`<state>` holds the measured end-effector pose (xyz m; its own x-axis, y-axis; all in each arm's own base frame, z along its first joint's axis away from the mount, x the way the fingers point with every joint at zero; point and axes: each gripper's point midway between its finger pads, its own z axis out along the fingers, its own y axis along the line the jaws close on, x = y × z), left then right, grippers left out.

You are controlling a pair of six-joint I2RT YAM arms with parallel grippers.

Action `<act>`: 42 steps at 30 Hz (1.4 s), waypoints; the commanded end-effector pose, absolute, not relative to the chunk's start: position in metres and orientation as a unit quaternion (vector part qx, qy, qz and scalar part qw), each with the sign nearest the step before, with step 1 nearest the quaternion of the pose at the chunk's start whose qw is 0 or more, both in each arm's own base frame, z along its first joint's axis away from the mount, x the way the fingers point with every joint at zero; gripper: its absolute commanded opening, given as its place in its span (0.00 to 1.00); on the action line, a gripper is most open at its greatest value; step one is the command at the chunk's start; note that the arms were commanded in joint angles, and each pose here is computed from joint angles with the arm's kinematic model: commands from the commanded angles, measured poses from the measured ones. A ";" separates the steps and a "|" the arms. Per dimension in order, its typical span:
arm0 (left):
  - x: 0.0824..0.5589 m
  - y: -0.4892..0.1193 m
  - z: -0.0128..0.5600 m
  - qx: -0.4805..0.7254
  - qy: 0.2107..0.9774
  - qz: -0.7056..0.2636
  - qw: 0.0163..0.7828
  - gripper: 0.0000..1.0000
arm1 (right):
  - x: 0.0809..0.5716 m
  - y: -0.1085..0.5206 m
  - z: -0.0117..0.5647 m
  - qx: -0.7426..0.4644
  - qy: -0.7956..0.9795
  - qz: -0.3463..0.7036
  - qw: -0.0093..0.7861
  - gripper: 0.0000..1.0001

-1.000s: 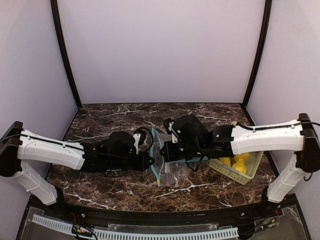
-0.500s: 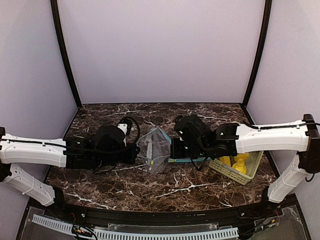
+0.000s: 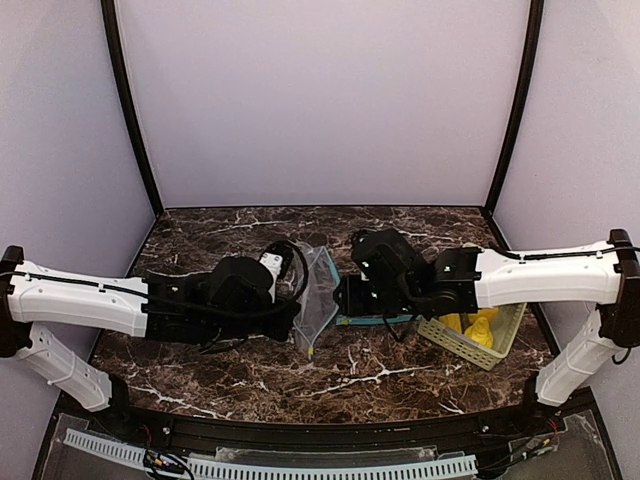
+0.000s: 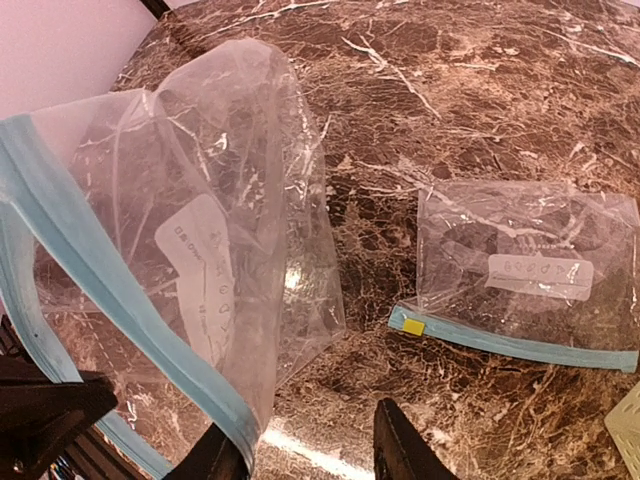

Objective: Place the food in the zip-top bag and seal the zipper
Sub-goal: Open the zipper food storage bag at the center of the board.

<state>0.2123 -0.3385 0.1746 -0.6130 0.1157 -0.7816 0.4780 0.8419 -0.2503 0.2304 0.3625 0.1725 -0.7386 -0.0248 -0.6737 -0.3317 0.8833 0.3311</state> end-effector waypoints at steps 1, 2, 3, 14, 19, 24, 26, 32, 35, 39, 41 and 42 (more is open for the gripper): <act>0.204 -0.364 0.193 0.201 0.849 -0.260 0.414 0.01 | 0.227 0.378 0.181 -0.120 0.894 0.250 0.352 0.45; 0.203 -0.367 0.193 0.203 0.848 -0.263 0.413 0.01 | 0.227 0.379 0.178 -0.124 0.895 0.245 0.352 0.46; 0.203 -0.368 0.194 0.203 0.846 -0.266 0.414 0.01 | 0.229 0.380 0.177 -0.124 0.895 0.242 0.352 0.49; 0.201 -0.368 0.207 0.186 0.834 -0.293 0.429 0.01 | 0.239 0.380 0.147 -0.094 0.911 0.202 0.346 0.70; 0.207 -0.354 0.206 0.178 0.841 -0.256 0.442 0.01 | 0.250 0.352 0.134 -0.032 0.924 0.133 0.358 0.82; 0.224 -0.301 0.201 0.138 0.861 -0.127 0.472 0.01 | 0.249 0.331 0.122 -0.011 0.930 0.101 0.353 0.84; 0.227 -0.287 0.205 0.130 0.860 -0.100 0.483 0.01 | 0.248 0.327 0.117 -0.008 0.933 0.095 0.348 0.85; 0.228 -0.270 0.212 0.133 0.861 -0.057 0.488 0.01 | 0.246 0.324 0.107 -0.010 0.938 0.080 0.336 0.86; 0.230 -0.264 0.215 0.131 0.862 -0.036 0.489 0.01 | 0.245 0.320 0.106 -0.010 0.940 0.071 0.333 0.87; 0.224 -0.288 0.215 0.180 0.857 -0.075 0.476 0.01 | 0.242 0.350 0.121 -0.081 0.933 0.121 0.330 0.88; 0.220 -0.305 0.217 0.207 0.855 -0.102 0.465 0.01 | 0.236 0.376 0.136 -0.134 0.919 0.172 0.327 0.89; 0.221 -0.312 0.220 0.215 0.854 -0.108 0.461 0.01 | 0.232 0.389 0.146 -0.160 0.908 0.202 0.329 0.89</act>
<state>0.2238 -0.2912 0.2079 -0.4989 0.2095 -0.8410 0.3700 0.9290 0.0120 0.2410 0.3474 0.1163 -0.7787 -0.0319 -0.6266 -0.1940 0.9620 0.1920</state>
